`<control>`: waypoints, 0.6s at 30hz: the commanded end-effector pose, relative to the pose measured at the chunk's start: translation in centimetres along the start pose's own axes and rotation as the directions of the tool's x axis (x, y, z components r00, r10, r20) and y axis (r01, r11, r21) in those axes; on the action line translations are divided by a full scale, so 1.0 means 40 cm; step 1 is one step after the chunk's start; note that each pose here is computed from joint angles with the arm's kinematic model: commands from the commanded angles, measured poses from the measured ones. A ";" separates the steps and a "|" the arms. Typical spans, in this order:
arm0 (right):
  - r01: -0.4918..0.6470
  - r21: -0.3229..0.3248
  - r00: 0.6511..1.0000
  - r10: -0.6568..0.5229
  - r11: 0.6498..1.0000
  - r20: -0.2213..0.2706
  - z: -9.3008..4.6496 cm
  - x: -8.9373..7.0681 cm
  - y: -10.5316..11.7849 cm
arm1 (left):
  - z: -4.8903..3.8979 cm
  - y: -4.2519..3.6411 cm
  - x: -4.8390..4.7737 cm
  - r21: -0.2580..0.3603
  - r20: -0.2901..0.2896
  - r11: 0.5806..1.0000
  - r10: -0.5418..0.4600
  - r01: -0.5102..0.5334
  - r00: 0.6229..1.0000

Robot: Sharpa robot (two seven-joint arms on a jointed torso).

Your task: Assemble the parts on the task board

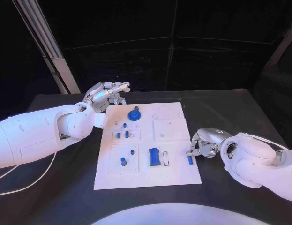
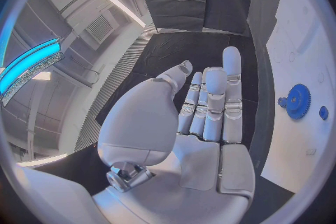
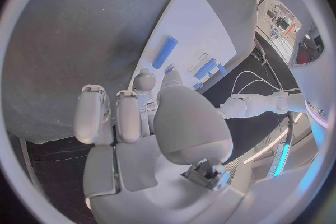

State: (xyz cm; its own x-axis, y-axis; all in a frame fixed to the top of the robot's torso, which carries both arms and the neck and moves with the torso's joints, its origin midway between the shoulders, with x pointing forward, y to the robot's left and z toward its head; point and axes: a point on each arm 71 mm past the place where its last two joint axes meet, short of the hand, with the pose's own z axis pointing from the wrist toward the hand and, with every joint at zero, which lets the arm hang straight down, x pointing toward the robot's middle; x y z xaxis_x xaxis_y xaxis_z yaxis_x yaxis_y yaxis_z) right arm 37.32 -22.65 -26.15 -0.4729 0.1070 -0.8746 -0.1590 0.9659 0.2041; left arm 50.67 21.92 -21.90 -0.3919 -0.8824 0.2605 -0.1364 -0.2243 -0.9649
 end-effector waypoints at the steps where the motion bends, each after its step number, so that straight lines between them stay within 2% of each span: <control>1: 0.061 -0.008 0.997 -0.061 0.998 -0.051 0.002 0.009 0.005 | 0.001 -0.003 0.002 0.003 -0.015 1.000 -0.004 0.004 1.000; 8: 0.083 -0.015 0.994 -0.084 0.996 -0.068 0.008 0.014 0.014 | 0.001 -0.002 0.003 0.002 -0.016 1.000 -0.005 0.005 1.000; 18: 0.150 -0.038 0.987 -0.152 0.988 -0.057 0.022 0.019 0.038 | 0.001 0.000 0.002 0.001 -0.016 1.000 -0.005 0.005 1.000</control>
State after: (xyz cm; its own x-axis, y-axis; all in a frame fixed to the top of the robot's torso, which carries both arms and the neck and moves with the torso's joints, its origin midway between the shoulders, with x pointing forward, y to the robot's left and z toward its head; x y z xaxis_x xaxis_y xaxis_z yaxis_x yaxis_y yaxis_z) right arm 37.71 -20.86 -26.37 -0.4834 0.0167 -0.8752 -0.2312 0.9619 0.1461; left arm 50.69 21.94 -21.98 -0.3931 -0.8816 0.2612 -0.1397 -0.2235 -0.9646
